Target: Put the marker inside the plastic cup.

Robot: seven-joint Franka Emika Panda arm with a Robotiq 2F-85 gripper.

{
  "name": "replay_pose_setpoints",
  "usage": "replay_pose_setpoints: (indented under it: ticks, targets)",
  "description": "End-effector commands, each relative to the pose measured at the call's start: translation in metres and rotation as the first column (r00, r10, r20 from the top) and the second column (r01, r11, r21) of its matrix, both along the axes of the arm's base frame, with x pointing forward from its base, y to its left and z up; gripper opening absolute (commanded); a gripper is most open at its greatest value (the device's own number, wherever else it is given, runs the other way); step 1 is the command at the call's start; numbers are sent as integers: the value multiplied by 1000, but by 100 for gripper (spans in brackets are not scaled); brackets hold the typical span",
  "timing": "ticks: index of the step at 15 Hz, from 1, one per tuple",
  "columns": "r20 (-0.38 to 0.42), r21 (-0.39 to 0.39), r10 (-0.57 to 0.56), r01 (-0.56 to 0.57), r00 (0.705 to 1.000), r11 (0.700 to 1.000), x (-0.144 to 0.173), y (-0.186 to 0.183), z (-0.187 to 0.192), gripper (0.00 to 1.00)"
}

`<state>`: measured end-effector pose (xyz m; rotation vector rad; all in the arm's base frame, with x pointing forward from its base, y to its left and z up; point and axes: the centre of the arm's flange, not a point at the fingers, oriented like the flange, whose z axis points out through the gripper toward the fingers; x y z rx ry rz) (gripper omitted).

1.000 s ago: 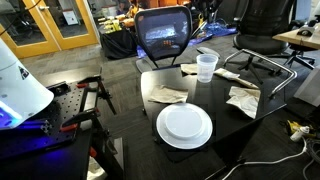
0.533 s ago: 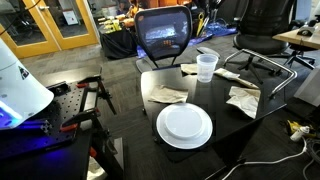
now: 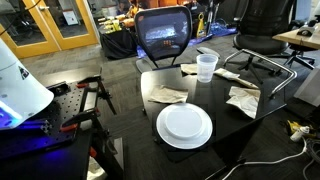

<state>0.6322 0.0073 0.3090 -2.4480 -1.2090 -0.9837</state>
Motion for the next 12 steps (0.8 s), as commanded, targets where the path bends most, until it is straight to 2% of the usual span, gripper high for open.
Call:
replay_pose_setpoints:
  ticks: [1, 2, 6, 7, 12]
  targets:
    - [10, 41, 47, -47, 999, 998, 8, -2, -4, 3]
    - [15, 13, 25, -25, 1000, 1000, 3, -1, -4, 13]
    - [3, 25, 32, -32, 999, 999, 3, 0, -9, 13]
    - [4, 25, 32, -32, 999, 999, 3, 0, -9, 3]
    - [80, 76, 125, -131, 989, 988, 5, -11, -24, 3]
